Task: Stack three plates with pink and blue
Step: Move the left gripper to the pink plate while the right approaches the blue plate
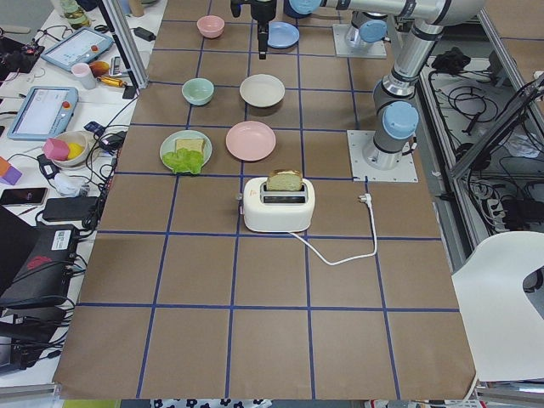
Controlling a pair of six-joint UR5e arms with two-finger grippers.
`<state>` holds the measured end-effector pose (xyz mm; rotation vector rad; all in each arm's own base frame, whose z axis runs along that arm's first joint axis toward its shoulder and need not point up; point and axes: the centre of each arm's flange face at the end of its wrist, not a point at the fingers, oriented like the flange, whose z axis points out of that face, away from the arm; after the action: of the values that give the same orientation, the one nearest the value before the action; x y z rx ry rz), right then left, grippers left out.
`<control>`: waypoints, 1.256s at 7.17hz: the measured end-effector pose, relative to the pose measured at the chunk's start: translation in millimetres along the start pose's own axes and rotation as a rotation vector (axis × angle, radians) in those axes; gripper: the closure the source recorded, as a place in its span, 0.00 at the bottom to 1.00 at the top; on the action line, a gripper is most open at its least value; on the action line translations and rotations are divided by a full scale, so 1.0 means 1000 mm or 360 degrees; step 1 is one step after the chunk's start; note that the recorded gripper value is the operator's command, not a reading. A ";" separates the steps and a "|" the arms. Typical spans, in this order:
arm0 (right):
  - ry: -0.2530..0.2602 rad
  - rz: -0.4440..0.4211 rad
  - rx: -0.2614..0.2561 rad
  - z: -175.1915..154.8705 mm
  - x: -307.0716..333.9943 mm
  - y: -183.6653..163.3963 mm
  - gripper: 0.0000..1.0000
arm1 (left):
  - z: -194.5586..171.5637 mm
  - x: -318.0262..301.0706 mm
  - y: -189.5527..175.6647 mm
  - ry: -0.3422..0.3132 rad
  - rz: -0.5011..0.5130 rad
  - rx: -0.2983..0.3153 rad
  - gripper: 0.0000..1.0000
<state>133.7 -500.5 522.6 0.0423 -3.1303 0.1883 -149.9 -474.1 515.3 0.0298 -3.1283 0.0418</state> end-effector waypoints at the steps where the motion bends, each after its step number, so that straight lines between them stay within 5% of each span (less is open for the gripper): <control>1: -0.0002 -0.0001 0.0003 -0.001 0.000 0.001 0.00 | 0.000 0.000 0.000 0.0000 -0.0001 0.0001 0.00; 6: 0.0005 0.0000 -0.0011 0.002 0.001 0.001 0.00 | 0.000 0.000 0.000 0.0000 -0.0001 0.0000 0.00; 9: 0.0007 0.0140 -0.0181 0.046 0.061 0.001 0.00 | 0.002 0.000 0.002 0.0001 -0.0001 -0.0009 0.00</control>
<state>72.7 -506.1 477.6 -0.0966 -3.1341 0.0100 -149.8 -472.0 512.8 0.0304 -3.1275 0.0329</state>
